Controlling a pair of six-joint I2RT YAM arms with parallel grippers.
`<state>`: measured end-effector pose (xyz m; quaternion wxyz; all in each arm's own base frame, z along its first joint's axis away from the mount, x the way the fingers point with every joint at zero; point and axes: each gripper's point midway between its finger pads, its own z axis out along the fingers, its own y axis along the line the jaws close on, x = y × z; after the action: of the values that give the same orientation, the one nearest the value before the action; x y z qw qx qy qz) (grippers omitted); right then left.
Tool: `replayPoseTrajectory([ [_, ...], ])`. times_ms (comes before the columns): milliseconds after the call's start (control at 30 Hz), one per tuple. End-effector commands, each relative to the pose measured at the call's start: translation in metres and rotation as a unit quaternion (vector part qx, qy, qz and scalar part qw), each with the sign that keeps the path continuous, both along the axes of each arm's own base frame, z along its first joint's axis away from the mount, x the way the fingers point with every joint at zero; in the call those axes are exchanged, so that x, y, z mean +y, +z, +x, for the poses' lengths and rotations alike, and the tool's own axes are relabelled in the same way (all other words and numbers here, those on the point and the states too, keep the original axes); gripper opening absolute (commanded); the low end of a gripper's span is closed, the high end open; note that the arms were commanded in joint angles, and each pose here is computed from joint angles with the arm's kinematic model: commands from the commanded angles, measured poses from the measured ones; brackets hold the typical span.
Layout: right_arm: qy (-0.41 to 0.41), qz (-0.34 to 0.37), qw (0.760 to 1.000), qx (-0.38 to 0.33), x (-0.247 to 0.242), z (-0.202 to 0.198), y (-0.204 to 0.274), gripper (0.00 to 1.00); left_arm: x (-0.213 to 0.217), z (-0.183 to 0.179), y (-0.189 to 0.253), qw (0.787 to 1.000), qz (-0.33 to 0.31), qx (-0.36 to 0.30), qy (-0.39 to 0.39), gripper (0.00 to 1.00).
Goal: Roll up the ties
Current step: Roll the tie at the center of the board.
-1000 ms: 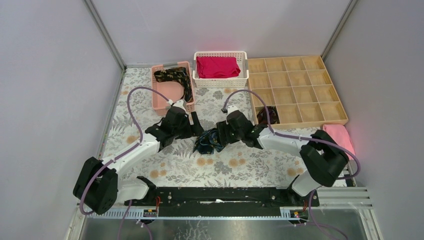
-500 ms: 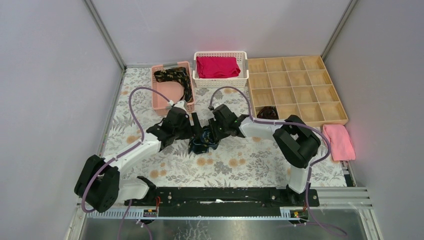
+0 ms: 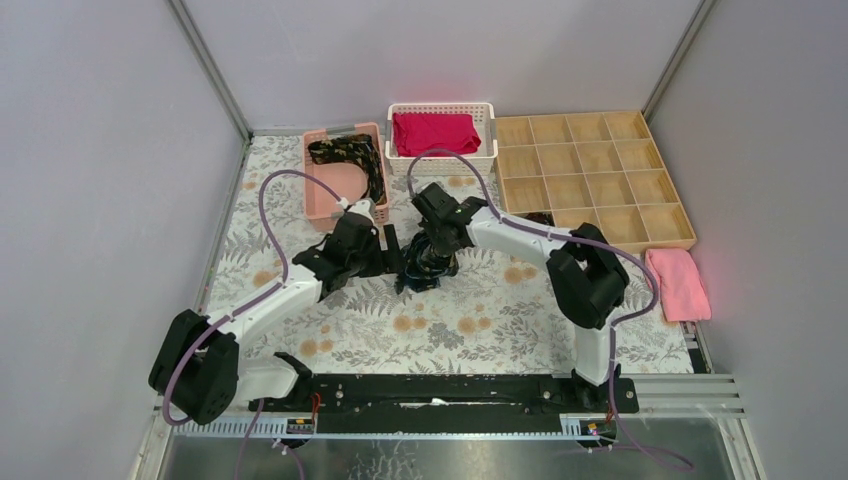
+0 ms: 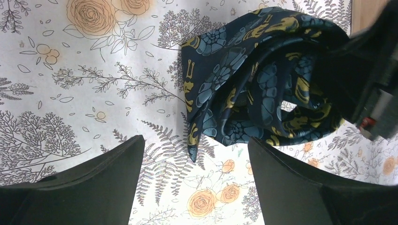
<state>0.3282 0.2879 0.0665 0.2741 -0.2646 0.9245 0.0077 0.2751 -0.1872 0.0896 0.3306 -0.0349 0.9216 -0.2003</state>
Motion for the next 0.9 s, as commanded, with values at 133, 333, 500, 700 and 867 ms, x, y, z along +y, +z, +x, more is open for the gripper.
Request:
replayPoseTrajectory([
  [133, -0.012, -0.11, 0.992, 0.065, -0.04, 0.004, -0.043, 0.29, -0.009, 0.01, 0.001, 1.0, 0.008, -0.013, -0.024, 0.89],
  [333, -0.03, -0.133, 0.988, 0.065, -0.051, 0.016, -0.052, 0.51, -0.015, 0.018, 0.0, 0.999, 0.009, -0.012, -0.029, 0.9],
  [500, -0.042, -0.079, 0.995, 0.041, -0.041, 0.02, -0.034, 0.58, -0.019, 0.015, -0.005, 0.999, 0.003, -0.003, -0.042, 0.9],
  [700, -0.04, 0.05, 0.998, -0.018, -0.015, 0.022, 0.029, 0.63, -0.023, 0.018, -0.007, 0.999, -0.001, -0.001, -0.044, 0.9],
  [867, -0.021, 0.093, 0.995, -0.036, -0.013, 0.012, 0.061, 0.74, -0.028, 0.021, -0.018, 0.999, -0.002, 0.006, -0.05, 0.91],
])
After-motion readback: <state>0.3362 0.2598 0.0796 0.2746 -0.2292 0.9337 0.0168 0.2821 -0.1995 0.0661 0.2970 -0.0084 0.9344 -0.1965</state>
